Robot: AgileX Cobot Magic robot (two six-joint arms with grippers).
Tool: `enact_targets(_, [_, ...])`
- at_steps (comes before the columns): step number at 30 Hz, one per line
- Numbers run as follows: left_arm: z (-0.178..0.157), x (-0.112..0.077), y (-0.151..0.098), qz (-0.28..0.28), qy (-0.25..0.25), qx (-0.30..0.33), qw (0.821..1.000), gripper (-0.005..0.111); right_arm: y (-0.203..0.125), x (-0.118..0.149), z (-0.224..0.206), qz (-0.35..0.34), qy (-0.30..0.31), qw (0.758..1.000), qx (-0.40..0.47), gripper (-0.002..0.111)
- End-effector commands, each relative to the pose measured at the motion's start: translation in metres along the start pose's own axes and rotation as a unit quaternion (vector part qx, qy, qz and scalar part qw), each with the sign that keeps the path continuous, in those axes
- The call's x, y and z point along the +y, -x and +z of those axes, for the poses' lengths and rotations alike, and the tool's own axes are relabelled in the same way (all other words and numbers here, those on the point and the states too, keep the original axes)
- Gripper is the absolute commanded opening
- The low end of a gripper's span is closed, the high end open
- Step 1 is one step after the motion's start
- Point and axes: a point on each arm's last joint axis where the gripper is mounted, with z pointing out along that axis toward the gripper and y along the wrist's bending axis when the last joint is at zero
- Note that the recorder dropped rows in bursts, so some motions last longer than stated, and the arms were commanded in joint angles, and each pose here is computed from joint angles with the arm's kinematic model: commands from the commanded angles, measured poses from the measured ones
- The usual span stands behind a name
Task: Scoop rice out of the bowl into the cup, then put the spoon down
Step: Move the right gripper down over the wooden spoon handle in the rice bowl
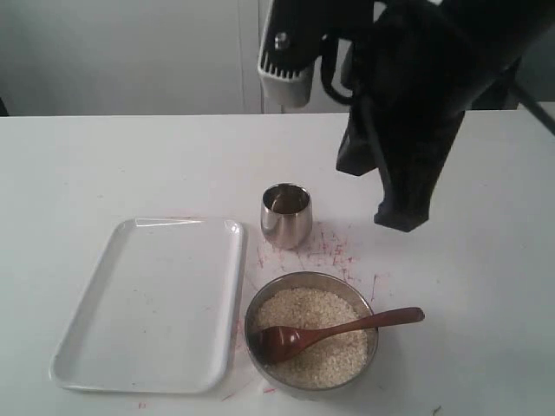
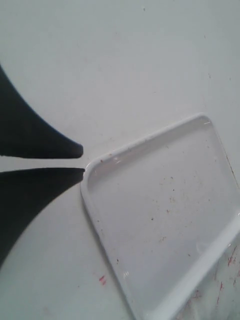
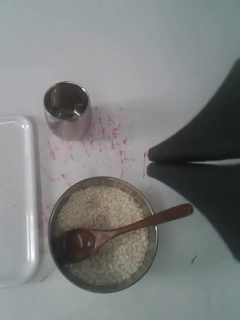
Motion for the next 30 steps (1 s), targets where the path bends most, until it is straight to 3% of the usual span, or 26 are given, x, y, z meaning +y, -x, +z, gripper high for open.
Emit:
enact_targets(1, [0.0, -0.001, -0.002, -0.004, -0.002, 0.003, 1.0, 0.014, -0.01, -0.001, 0.013, -0.022, -0.014, 0.999, 0.046, 0.0])
enact_targets(10, [0.0, -0.001, -0.002, -0.004, -0.002, 0.003, 1.0, 0.014, -0.051, 0.029, 0.058, -0.058, 0.033, 0.986, 0.156, 0.0])
enact_targets(15, [0.0, -0.001, -0.002, -0.004, -0.002, 0.003, 1.0, 0.014, -0.07, 0.045, 0.072, -0.129, 0.069, 0.971, 0.191, 0.0])
enact_targets(24, [0.0, -0.001, -0.002, -0.004, -0.002, 0.003, 1.0, 0.014, -0.071, 0.06, 0.08, -0.116, 0.123, 0.972, 0.164, 0.0])
enact_targets(30, [0.0, -0.001, -0.002, -0.004, -0.002, 0.003, 1.0, 0.014, -0.063, 0.056, 0.084, -0.114, 0.094, 0.981, 0.125, 0.0])
